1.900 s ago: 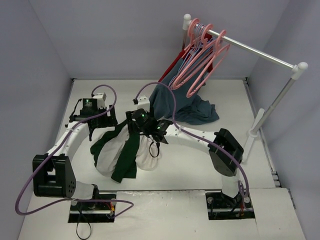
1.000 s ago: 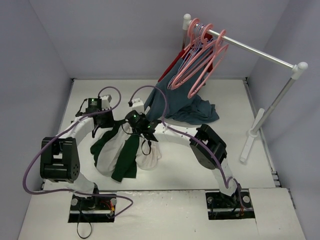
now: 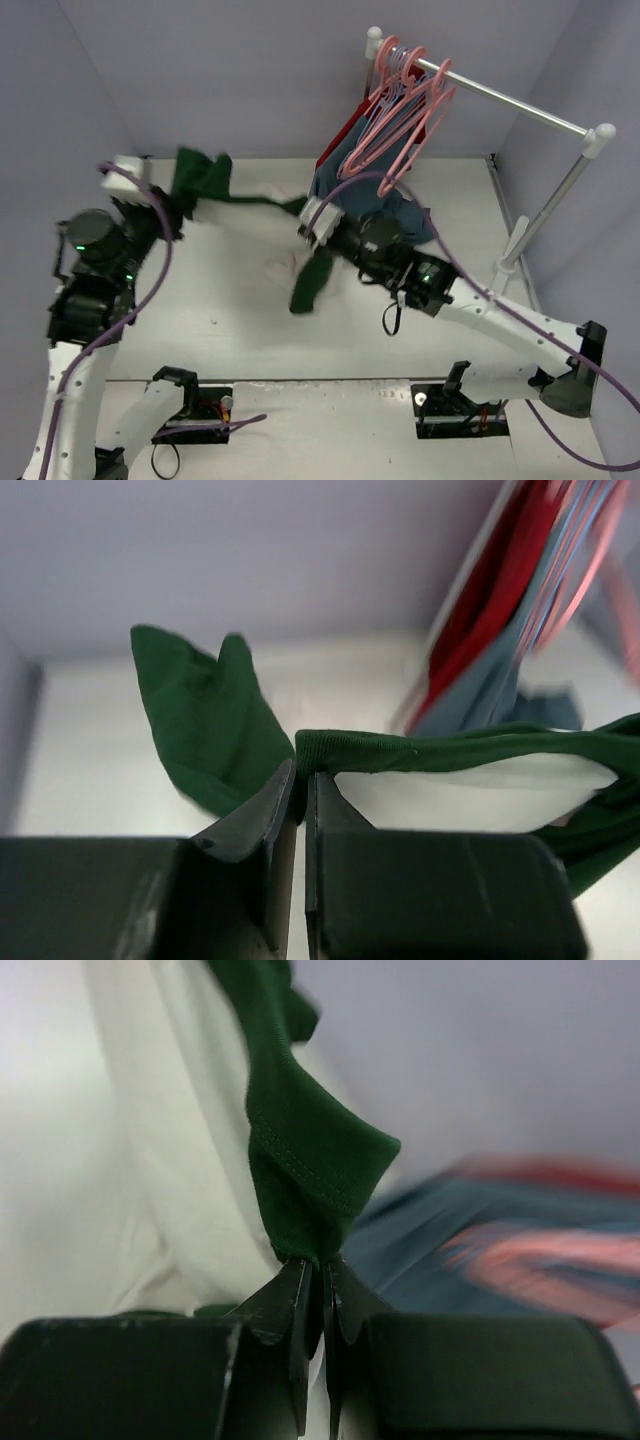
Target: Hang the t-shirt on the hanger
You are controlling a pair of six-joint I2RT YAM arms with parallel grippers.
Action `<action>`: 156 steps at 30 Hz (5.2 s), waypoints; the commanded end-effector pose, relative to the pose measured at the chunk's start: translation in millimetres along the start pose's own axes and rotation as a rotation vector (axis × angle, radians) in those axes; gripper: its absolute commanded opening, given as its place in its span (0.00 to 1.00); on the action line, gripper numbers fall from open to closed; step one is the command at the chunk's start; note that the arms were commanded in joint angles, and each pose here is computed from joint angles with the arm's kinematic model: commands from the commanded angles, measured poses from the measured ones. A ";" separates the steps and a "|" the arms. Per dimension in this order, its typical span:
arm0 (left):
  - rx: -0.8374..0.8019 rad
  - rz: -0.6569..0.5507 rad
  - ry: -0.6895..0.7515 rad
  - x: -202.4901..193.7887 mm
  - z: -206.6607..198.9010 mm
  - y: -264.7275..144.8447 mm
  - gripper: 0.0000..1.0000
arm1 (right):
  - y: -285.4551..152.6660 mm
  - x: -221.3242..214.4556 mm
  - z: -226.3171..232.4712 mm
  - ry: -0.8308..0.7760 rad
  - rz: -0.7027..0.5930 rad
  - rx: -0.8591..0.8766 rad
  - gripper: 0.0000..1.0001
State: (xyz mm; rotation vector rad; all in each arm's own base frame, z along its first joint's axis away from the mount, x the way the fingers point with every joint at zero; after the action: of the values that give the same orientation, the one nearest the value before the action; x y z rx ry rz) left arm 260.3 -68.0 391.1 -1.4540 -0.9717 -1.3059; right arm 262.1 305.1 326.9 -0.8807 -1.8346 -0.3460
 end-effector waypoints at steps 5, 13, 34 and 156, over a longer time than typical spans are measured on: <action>0.042 0.335 -0.193 -178.3 -27.2 5.2 0.00 | -26.4 -154.2 86.7 0.252 0.321 0.139 0.00; 0.114 0.384 -0.255 -207.3 -27.2 17.1 0.00 | -20.0 -169.4 100.9 0.209 0.377 0.176 0.00; 0.286 -0.344 0.060 170.8 47.7 -18.0 0.00 | 31.3 193.3 -102.3 -0.530 -0.255 -0.298 0.08; 0.104 0.592 -0.266 -183.9 -20.9 -29.9 0.71 | -105.8 -109.1 -299.3 0.637 0.220 -1.444 0.31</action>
State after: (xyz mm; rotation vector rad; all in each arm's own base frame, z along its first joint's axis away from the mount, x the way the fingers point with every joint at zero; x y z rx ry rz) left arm 193.9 -72.3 197.8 -1.6883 -0.6539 -0.5759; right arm 427.4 21.8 356.5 -1.5977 -0.6760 -1.5945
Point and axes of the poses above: each gripper's point midway between its finger pads, its own y axis out along the fingers, its own z axis along the line the jaws close on, x = y × z, the point moved 1 cm from there along -y, back along the fingers, and after that the axes turned 6 degrees about y, right-handed, at the moved point
